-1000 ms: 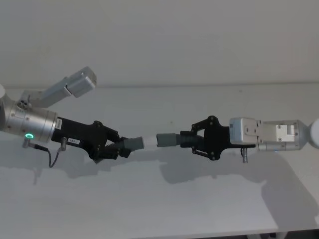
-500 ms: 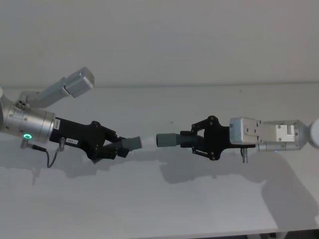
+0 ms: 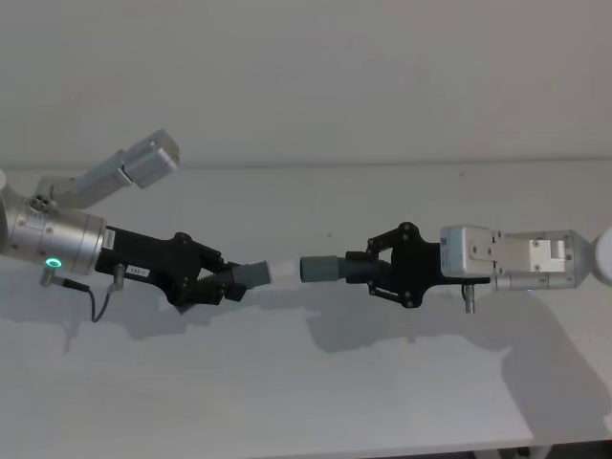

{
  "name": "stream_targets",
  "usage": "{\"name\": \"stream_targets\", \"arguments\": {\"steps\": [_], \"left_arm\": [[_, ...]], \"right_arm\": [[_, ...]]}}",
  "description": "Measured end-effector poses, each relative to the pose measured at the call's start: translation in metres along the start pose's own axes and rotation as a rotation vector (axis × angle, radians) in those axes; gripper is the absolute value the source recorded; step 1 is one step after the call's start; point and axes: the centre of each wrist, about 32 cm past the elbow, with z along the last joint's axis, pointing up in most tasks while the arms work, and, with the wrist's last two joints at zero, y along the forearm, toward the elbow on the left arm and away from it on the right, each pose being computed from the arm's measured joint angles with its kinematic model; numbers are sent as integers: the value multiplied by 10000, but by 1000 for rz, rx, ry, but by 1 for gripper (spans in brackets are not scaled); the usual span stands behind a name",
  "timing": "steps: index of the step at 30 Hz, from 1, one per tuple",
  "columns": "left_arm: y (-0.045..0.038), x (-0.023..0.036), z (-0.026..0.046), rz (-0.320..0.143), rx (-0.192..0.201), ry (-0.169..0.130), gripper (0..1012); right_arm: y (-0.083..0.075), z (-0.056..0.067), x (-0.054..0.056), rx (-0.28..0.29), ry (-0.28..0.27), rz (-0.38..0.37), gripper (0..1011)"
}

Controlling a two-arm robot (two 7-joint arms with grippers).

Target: Use both hands to pick up one end of the pipe from the table, align the ends, and insert them.

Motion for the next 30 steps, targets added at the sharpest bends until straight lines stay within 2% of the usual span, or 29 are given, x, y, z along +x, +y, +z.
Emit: {"name": "stream_targets", "arguments": {"steps": [15, 30], "left_arm": [[-40, 28, -36, -4, -11, 4, 331], [-56, 17, -48, -8, -12, 10, 331]], "right_arm": [[0, 0, 0, 0, 0, 0, 230], [0, 0, 0, 0, 0, 0, 229]]}}
